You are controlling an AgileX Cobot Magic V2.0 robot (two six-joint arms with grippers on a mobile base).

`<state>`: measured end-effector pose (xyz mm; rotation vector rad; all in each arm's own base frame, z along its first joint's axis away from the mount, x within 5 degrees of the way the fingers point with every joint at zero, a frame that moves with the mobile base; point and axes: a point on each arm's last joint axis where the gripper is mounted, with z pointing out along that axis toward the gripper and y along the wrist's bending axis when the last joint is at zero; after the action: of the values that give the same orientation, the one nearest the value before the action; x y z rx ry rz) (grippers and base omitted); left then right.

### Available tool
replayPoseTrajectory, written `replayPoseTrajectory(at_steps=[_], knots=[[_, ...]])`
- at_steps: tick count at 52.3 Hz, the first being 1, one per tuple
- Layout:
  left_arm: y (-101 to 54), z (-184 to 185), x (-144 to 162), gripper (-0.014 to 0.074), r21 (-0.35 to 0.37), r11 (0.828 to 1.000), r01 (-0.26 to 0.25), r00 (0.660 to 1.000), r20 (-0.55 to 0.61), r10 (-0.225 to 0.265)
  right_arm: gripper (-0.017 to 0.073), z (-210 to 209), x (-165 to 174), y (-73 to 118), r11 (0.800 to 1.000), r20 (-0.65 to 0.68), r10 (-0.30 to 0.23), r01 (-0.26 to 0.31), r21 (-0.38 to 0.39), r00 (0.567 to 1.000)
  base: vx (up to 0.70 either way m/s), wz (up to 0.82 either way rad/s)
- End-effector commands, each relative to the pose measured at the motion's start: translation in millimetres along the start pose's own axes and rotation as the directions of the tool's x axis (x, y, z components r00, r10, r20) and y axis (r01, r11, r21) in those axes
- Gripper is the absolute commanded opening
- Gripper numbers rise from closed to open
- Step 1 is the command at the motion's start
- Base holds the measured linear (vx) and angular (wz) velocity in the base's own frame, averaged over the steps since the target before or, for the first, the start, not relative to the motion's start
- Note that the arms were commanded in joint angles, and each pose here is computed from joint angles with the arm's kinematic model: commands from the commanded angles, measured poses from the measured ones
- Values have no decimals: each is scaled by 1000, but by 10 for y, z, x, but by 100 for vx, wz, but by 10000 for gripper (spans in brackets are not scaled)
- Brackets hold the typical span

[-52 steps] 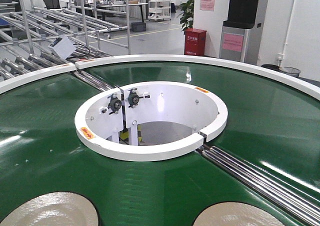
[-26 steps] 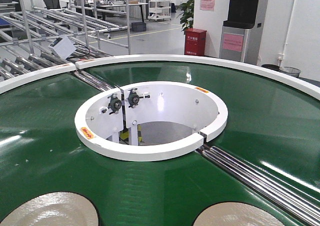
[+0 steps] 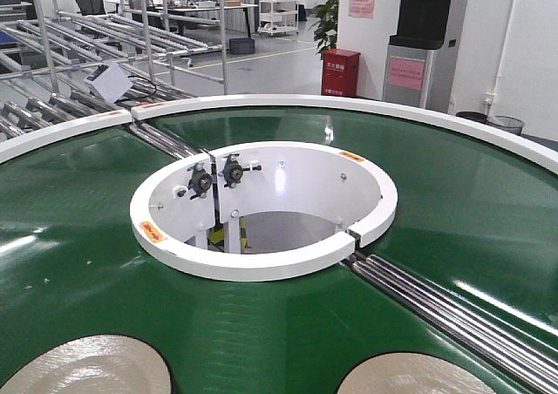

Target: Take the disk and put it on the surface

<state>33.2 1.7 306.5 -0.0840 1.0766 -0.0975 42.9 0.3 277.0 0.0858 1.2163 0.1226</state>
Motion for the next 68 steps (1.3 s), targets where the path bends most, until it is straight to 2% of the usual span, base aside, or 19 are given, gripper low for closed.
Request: replayPoseTrajectory(at_steps=[1, 6, 10, 14, 20, 25, 35, 42, 46, 51, 55, 56, 60, 64, 68], knots=[[-80, 202, -612, 1, 17, 1000, 11, 994, 105, -13, -9, 147, -647, 95, 997, 137, -75, 77, -11, 988, 0, 0], [-143, 495, -1021, 1, 15, 997, -79, 993, 86, 77, -9, 441, -977, 136, 995, 96, -98, 98, -2, 991, 0, 0], [-165, 833, -1110, 1, 16, 987, -157, 988, 5, 157, -9, 709, -1178, 162, 995, 76, -99, 99, 0, 992, 0, 0], [-170, 1147, -1079, 1, 24, 980, -198, 977, -72, 199, -9, 992, -1231, 167, 995, 40, -99, 99, 1, 994, 0, 0], [-154, 1543, -887, 1, 31, 980, -199, 966, -162, 201, -9, 1377, -1160, 155, 996, -22, -90, 90, 2, 996, 0, 0], [-126, 1779, -631, 1, 36, 980, -198, 949, -241, 201, -9, 1623, -961, 123, 996, -103, -85, 86, 7, 991, 0, 0], [-86, 2028, -253, 5, 39, 983, -182, 919, -349, 184, -4, 1878, -633, 73, 996, -224, -81, 86, 14, 971, 0, 0], [-80, 2060, -202, 43, 38, 983, -178, 915, -361, 179, 42, 1906, -590, 67, 996, -240, -80, 86, 15, 967, 0, 0], [-81, 2060, -209, 92, 38, 983, -181, 917, -355, 182, 106, 1907, -594, 67, 996, -236, -80, 86, 15, 968, 0, 0], [-81, 2060, -210, 188, 38, 983, -181, 917, -354, 182, 239, 1905, -589, 66, 996, -241, -80, 86, 15, 967, 0, 0], [-81, 2060, -208, 293, 38, 983, -181, 916, -356, 183, 394, 1904, -584, 65, 996, -247, -78, 85, 16, 966, 0, 0], [-80, 2059, -207, 324, 39, 983, -181, 916, -357, 183, 408, 1904, -584, 65, 996, -247, -77, 84, 17, 966, 0, 0], [-80, 2058, -204, 444, 42, 981, -187, 913, -361, 190, 582, 1904, -584, 65, 996, -247, -77, 84, 17, 966, 0, 0], [-80, 2056, -198, 554, 45, 980, -192, 910, -367, 195, 699, 1904, -584, 65, 996, -247, -77, 84, 17, 966, 0, 0], [-81, 2054, -193, 629, 46, 981, -190, 908, -372, 194, 729, 1904, -584, 65, 996, -247, -80, 87, 16, 966, 0, 0]])
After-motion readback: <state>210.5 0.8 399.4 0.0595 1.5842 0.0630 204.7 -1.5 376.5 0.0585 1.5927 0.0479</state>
